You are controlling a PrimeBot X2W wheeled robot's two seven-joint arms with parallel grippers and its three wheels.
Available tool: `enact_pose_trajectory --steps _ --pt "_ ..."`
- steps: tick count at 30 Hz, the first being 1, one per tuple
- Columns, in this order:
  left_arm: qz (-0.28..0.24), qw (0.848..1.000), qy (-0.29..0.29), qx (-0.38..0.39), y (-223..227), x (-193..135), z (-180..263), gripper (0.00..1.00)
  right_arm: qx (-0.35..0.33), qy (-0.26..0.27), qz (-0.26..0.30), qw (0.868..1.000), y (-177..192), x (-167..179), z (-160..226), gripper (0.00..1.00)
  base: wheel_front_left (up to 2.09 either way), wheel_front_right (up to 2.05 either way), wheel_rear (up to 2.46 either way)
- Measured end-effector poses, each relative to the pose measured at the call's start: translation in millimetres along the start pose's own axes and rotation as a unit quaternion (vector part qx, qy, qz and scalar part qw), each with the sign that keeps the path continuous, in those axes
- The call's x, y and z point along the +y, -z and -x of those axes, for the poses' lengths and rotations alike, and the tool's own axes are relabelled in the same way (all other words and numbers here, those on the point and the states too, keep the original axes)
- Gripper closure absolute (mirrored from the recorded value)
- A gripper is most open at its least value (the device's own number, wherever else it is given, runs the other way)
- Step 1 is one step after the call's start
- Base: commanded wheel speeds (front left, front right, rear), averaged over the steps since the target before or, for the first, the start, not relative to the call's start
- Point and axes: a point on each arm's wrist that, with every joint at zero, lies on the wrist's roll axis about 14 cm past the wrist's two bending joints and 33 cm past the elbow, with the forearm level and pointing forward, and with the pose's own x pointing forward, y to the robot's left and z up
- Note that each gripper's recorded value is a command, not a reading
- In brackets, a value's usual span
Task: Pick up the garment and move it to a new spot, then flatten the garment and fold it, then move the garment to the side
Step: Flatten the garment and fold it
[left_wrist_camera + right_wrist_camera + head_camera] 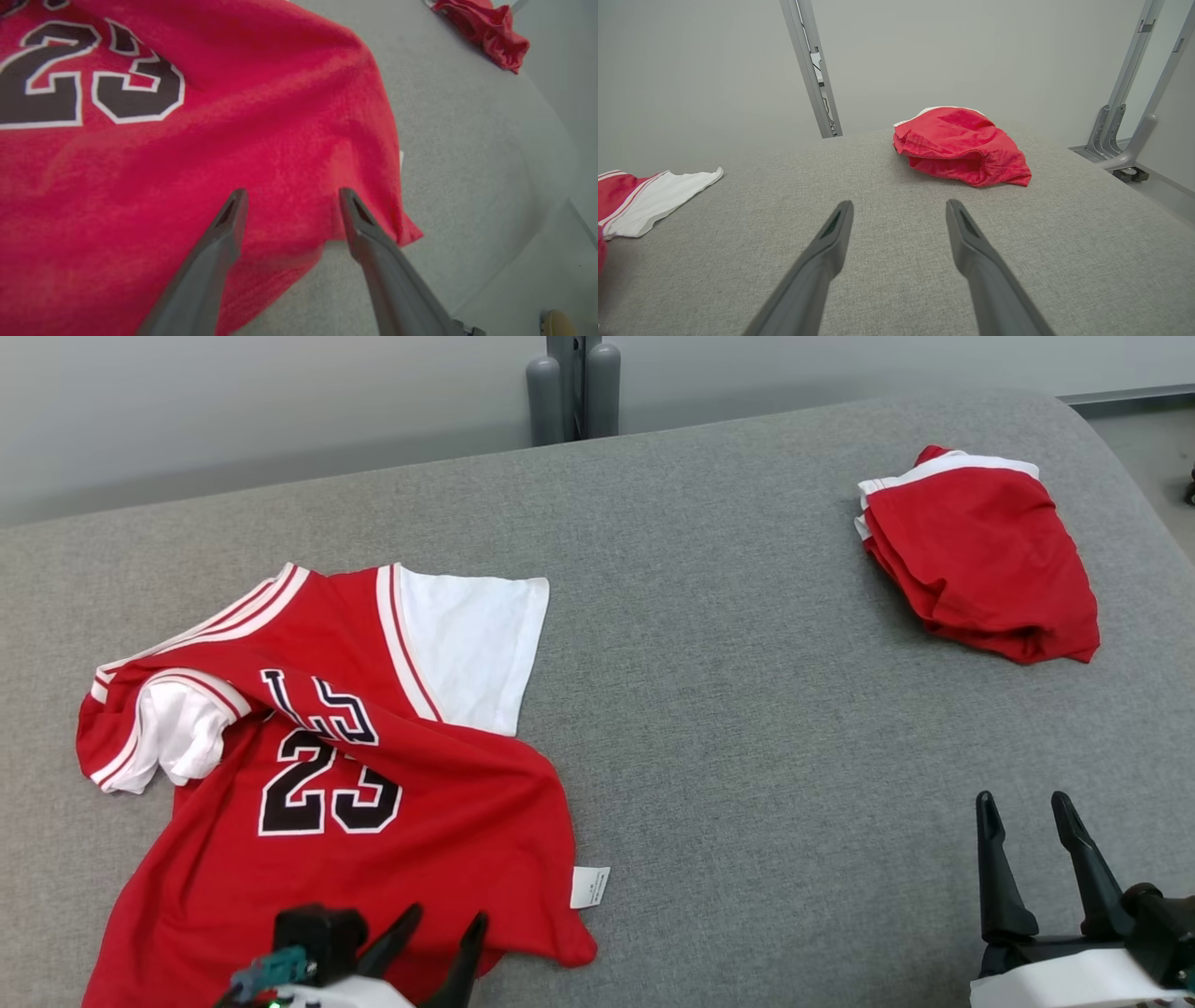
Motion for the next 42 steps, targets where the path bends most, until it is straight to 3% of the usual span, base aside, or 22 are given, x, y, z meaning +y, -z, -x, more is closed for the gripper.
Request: enact_pose_trajectory --steps 7,15,18,25,31,35,42 --pt "-0.019 0.999 -0.004 0.051 21 -1 24 0.0 0.004 -0.009 0.004 1.0 3 5 -1 0.0 0.0 0.0 0.0" --pt "-0.042 0.995 -0.036 0.082 38 21 7 0.0 0.008 -0.015 0.011 1.0 5 9 -5 0.0 0.0 0.0 0.0" --pt "-0.033 0.995 -0.016 0.088 42 14 -2 1.0 0.009 -0.012 0.012 1.0 6 7 -5 0.0 0.0 0.0 0.0" --pt "-0.033 0.994 0.024 0.098 45 5 2 1.0 0.012 -0.01 0.011 1.0 7 5 -2 0.0 0.0 0.0 0.0" --pt "-0.048 0.993 0.038 0.097 31 11 41 1.0 0.014 -0.029 0.004 0.999 10 17 -3 0.0 0.0 0.0 0.0" --pt "-0.042 0.995 0.005 0.086 16 33 72 1.0 0.012 -0.05 0.001 0.999 9 30 -7 0.0 0.0 0.0 0.0" --pt "-0.05 0.988 -0.105 0.098 8 99 112 1.0 0.012 -0.086 -0.004 0.996 10 54 -12 0.0 0.0 0.0 0.0"
